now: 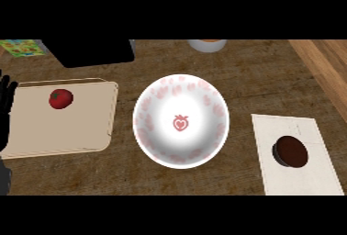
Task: Pick the sweet potato from the placemat and place it in the bowl
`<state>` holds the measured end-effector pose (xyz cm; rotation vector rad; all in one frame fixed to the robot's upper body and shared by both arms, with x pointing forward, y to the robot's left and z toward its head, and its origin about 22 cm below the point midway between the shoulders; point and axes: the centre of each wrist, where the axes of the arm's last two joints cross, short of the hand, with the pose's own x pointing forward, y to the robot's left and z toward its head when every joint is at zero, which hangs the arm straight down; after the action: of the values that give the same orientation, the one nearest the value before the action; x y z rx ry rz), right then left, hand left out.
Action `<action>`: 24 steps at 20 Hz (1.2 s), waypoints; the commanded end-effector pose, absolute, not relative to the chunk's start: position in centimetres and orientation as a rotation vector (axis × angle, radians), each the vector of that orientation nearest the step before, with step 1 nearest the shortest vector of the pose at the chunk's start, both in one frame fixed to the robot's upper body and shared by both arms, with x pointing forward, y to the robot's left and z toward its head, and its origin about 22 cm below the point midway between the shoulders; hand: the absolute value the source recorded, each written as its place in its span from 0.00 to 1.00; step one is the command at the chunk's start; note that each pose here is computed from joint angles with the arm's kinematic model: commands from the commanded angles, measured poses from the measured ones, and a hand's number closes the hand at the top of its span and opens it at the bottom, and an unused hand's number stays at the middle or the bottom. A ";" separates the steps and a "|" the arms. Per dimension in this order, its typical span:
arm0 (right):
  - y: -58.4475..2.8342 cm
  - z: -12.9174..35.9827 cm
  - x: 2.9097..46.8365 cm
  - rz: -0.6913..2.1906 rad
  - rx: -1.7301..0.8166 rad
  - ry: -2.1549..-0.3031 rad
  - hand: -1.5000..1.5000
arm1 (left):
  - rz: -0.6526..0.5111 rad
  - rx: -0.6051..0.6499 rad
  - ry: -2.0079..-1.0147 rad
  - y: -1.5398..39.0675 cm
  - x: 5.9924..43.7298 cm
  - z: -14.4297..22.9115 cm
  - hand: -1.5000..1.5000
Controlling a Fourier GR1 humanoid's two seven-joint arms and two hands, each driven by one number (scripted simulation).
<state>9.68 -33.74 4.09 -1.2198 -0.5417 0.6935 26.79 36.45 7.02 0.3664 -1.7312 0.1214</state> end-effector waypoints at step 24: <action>-23.0 17.3 5.2 0.295 -1.150 -1.330 1.00 | 0.040 0.257 -1.776 34.2 28.3 8.3 0.50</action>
<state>7.67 -24.97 10.07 -1.1815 -1.1659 0.4373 28.19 34.43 8.53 0.2806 -1.7736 0.0497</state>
